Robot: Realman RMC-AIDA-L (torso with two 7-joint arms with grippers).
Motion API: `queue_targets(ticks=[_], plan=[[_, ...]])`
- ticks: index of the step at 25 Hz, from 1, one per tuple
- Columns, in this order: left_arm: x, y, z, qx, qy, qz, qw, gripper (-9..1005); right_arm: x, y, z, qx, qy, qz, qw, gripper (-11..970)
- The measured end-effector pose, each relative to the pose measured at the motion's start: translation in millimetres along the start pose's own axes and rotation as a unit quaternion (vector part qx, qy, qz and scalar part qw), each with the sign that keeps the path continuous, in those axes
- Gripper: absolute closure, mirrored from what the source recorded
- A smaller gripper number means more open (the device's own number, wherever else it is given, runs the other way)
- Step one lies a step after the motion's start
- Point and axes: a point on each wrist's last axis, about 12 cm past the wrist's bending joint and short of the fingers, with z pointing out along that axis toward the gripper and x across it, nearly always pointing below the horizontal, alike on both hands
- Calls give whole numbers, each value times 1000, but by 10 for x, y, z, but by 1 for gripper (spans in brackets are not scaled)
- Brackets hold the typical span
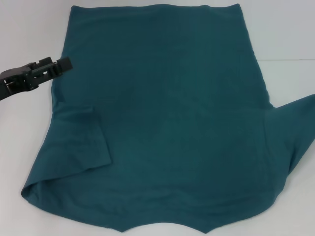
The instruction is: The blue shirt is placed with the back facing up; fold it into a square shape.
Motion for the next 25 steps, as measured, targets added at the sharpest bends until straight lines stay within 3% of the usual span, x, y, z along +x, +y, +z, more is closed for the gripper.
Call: queue_targets(ticks=[7, 16, 21, 25], plan=[[-12, -2, 0, 1, -6, -1, 1000, 198, 30, 11, 27, -8, 7, 2, 1000, 892], [-9, 11, -28, -4, -14, -4, 1000, 198, 350, 161, 252, -54, 100, -11, 993, 884], [-15, 11, -27, -4, -19, -6, 1000, 198, 378, 329, 326, -81, 115, -18, 990, 879], [-13, 12, -21, -3, -19, -7, 1000, 198, 351, 558, 449, -101, 111, -29, 988, 875]])
